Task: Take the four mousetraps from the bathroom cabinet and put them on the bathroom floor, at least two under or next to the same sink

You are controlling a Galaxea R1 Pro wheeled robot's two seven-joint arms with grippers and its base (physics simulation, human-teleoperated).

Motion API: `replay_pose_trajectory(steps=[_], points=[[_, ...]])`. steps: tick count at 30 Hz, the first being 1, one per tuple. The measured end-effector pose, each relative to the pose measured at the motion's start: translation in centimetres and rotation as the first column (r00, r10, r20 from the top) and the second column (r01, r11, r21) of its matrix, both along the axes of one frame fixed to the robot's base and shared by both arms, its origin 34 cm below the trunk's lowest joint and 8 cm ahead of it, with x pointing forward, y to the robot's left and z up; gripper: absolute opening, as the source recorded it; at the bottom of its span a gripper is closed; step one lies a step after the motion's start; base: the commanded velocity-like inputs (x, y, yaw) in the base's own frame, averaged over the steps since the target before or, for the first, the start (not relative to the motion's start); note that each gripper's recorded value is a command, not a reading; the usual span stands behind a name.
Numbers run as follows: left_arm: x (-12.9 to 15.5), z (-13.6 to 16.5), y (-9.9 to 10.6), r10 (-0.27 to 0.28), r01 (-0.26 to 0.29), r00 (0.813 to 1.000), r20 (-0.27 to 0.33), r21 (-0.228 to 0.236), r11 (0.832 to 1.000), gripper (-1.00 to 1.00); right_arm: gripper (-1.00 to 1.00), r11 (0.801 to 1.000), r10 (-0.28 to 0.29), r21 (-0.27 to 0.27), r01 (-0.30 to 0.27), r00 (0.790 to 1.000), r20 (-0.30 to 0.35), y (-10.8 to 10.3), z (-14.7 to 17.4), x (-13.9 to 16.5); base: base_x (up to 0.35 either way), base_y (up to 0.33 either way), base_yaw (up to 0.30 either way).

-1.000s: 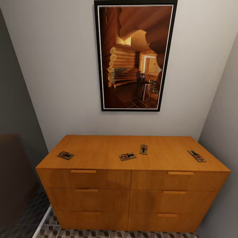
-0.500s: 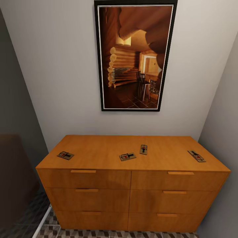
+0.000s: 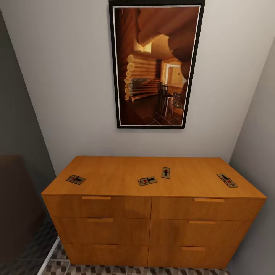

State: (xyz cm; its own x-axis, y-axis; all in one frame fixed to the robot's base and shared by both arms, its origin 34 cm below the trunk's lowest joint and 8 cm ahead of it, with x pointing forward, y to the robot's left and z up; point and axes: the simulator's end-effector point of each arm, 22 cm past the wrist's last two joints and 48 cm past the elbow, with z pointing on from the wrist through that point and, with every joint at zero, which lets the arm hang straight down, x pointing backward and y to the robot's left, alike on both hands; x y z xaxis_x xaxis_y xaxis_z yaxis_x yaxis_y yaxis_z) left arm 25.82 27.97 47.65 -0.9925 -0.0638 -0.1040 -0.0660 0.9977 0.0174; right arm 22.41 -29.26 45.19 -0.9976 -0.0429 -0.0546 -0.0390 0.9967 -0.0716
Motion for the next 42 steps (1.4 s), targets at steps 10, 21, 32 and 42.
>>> replay_pose_trajectory(steps=[10, 21, 32, 42], points=[[6.5, 2.9, 0.2, -0.007, 0.006, 0.99, 0.14, 0.008, 1.0, 1.0, 1.0, 1.0, 0.006, -0.012, -0.005, 0.997, 0.071, -0.7, 1.3, 4.4, 0.0, 0.0, 0.0], [17.7, 12.3, 0.2, -0.025, 0.016, 0.931, 0.364, 0.029, 0.999, 1.0, 1.0, 1.0, -0.002, -0.028, 0.008, 0.976, 0.219, -1.5, 8.6, 16.3, 0.0, 0.0, 0.0], [22.9, 19.2, 0.0, -0.047, 0.025, 0.859, 0.51, 0.049, 0.998, 1.0, 1.0, 0.999, -0.007, -0.032, 0.02, 0.938, 0.347, -1.7, 16.0, 23.2, 0.0, 0.0, 0.0], [23.7, 20.8, -0.2, -0.049, 0.028, 0.854, 0.518, 0.049, 0.998, 1.0, 1.0, 0.998, -0.031, -0.034, 0.051, 0.901, 0.432, -2.6, 21.9, 26.5, 0.0, 0.0, 0.0]])
